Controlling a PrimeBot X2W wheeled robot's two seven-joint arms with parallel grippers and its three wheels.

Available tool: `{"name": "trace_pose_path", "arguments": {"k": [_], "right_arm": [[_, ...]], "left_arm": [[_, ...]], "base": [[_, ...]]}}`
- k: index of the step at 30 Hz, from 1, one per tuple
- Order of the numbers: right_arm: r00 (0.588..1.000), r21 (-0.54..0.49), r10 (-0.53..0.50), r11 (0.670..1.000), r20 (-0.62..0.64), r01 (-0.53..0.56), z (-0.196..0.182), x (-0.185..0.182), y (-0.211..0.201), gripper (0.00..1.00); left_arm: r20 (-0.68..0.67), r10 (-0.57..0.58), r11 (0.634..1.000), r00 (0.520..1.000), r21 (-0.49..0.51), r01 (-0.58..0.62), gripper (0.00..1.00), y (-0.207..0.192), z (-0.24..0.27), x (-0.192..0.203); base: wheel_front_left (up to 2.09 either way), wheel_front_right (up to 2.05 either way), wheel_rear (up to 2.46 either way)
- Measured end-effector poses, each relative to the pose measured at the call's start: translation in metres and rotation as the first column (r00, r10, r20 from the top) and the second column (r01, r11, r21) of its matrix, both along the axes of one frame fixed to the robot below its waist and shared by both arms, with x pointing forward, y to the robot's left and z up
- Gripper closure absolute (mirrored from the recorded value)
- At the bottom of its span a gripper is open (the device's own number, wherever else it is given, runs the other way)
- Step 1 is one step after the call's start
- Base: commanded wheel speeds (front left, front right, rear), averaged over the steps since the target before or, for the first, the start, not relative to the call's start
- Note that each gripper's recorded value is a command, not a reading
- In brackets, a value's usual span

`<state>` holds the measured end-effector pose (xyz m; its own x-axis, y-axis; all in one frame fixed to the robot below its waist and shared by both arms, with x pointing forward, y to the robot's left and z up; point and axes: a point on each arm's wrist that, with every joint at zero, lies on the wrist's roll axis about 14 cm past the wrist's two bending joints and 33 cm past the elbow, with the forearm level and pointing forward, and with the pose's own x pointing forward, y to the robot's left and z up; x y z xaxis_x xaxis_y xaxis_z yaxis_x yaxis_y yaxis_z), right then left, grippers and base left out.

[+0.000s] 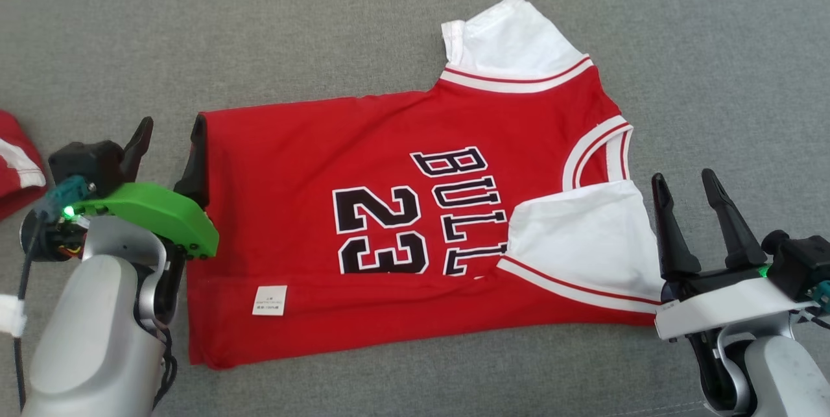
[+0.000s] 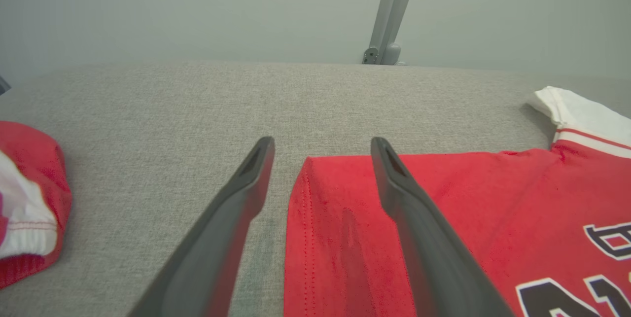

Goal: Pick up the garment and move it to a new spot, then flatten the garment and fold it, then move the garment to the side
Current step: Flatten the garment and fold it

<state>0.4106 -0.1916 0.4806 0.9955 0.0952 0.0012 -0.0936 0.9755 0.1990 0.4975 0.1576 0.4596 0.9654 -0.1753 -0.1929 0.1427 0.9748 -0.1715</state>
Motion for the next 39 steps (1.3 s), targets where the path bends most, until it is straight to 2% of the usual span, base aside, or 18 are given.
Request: {"name": "trace_pose_path", "arguments": {"k": [3,8,14,16,17,18,19,23,29,35,39], "right_arm": [[1.000,0.010,0.008,1.000,-0.027,-0.008,-0.012,0.007,0.003,0.00],[0.997,0.018,-0.012,1.000,-0.070,0.013,-0.031,0.010,-0.003,0.00],[0.995,0.010,-0.033,0.999,-0.097,0.034,-0.042,0.012,-0.013,0.00],[0.995,0.008,-0.031,0.999,-0.098,0.031,-0.043,0.014,-0.014,0.00],[0.995,0.005,-0.028,1.000,-0.095,0.029,-0.043,0.016,-0.015,0.00],[0.995,0.001,-0.025,1.000,-0.093,0.025,-0.042,0.018,-0.016,0.00],[0.996,-0.009,-0.023,1.000,-0.085,0.022,-0.040,0.021,-0.018,0.00],[0.999,-0.059,-0.039,0.998,-0.030,0.037,-0.023,0.046,-0.039,0.00],[0.999,-0.117,-0.020,0.993,0.031,0.024,0.005,0.107,-0.059,0.00],[0.997,-0.149,0.066,0.986,-0.027,-0.070,0.000,0.166,-0.039,0.00],[0.989,-0.176,0.120,0.975,-0.084,-0.133,-0.013,0.190,-0.021,0.00]], "left_arm": [[-0.123,-0.009,1.000,0.992,0.009,0.010,0.00,0.006,-0.034,0.013],[-0.249,-0.039,0.999,0.968,0.008,0.042,0.00,0.004,-0.075,0.024],[-0.313,-0.053,0.999,0.948,-0.015,0.051,0.00,-0.001,-0.098,0.034],[-0.325,-0.049,0.999,0.944,-0.027,0.042,0.15,0.000,-0.102,0.037],[-0.331,-0.048,0.999,0.942,-0.031,0.040,0.37,0.000,-0.103,0.039],[-0.337,-0.047,0.999,0.940,-0.036,0.037,0.66,0.001,-0.105,0.039],[-0.344,-0.047,0.999,0.938,-0.035,0.037,1.00,0.001,-0.106,0.040],[-0.348,-0.060,0.998,0.936,-0.038,0.050,1.00,-0.002,-0.109,0.044],[-0.314,-0.080,0.997,0.946,-0.034,0.073,1.00,-0.008,-0.103,0.053],[-0.270,-0.112,0.994,0.956,-0.044,0.104,1.00,-0.021,-0.095,0.062],[-0.250,-0.125,0.992,0.960,-0.055,0.115,1.00,-0.027,-0.092,0.064]], "base": [[0.00,0.00,0.00],[0.00,0.00,0.00],[0.00,0.00,0.00],[0.00,0.00,0.00],[0.00,0.00,0.00],[0.00,0.00,0.00],[0.00,0.00,0.00],[0.00,0.00,0.00],[0.00,0.00,0.00],[0.00,0.00,0.00],[0.00,0.00,0.00]]}}
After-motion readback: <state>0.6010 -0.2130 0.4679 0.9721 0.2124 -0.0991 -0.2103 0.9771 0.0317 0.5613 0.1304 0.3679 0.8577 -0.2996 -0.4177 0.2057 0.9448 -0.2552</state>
